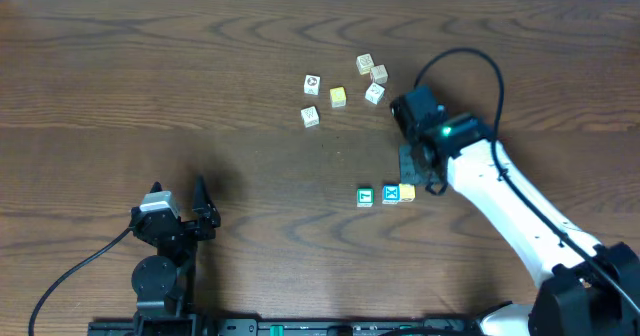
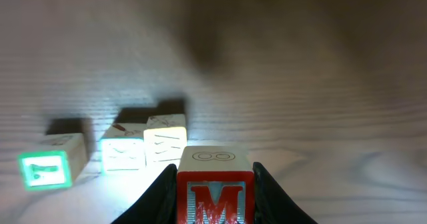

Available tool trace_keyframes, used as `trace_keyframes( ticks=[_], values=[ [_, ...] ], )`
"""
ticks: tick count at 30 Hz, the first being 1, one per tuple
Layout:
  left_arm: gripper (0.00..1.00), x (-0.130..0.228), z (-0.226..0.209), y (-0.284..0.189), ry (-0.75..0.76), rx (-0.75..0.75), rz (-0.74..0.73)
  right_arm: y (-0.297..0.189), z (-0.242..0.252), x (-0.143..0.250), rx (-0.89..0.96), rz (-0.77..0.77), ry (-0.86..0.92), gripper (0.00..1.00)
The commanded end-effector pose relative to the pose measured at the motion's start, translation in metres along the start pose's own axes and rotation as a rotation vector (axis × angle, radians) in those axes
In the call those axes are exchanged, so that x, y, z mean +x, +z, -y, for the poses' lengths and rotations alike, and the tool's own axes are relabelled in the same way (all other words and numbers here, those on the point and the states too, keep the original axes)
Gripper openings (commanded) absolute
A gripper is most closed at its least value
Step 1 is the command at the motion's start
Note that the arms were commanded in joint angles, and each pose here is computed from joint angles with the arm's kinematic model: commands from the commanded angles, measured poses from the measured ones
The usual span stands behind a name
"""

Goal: Lift 4 blocks
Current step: 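Carry the red M block right of the yellow W block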

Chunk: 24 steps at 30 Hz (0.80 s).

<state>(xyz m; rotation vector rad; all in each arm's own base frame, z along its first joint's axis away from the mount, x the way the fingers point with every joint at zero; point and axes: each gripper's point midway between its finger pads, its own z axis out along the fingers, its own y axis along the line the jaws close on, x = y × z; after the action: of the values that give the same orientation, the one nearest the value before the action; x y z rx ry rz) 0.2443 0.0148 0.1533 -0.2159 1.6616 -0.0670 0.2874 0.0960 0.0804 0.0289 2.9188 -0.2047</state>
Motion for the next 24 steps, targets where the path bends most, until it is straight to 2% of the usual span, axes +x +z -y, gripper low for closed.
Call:
trace_keyframes(
  ticks=[1,11,18,24],
  values=[
    [0.75,0.017,-0.004,0.001,0.003,-0.016,-0.052,0.018,-0.001,0.018,-0.009,-0.042,0.079,0.09],
    [0.75,0.017,-0.004,0.001,0.003,-0.016,-0.052,0.046,-0.001,0.037,-0.015,-0.050,0.094,0.13],
    [0.75,0.017,-0.004,0.001,0.003,-0.016,-0.052,0.052,0.006,0.032,0.023,-0.001,0.097,0.16],
    [0.75,0.017,-0.004,0.001,0.003,-0.016,-0.052,0.052,0.010,0.026,0.047,0.024,0.018,0.15]
  ],
)
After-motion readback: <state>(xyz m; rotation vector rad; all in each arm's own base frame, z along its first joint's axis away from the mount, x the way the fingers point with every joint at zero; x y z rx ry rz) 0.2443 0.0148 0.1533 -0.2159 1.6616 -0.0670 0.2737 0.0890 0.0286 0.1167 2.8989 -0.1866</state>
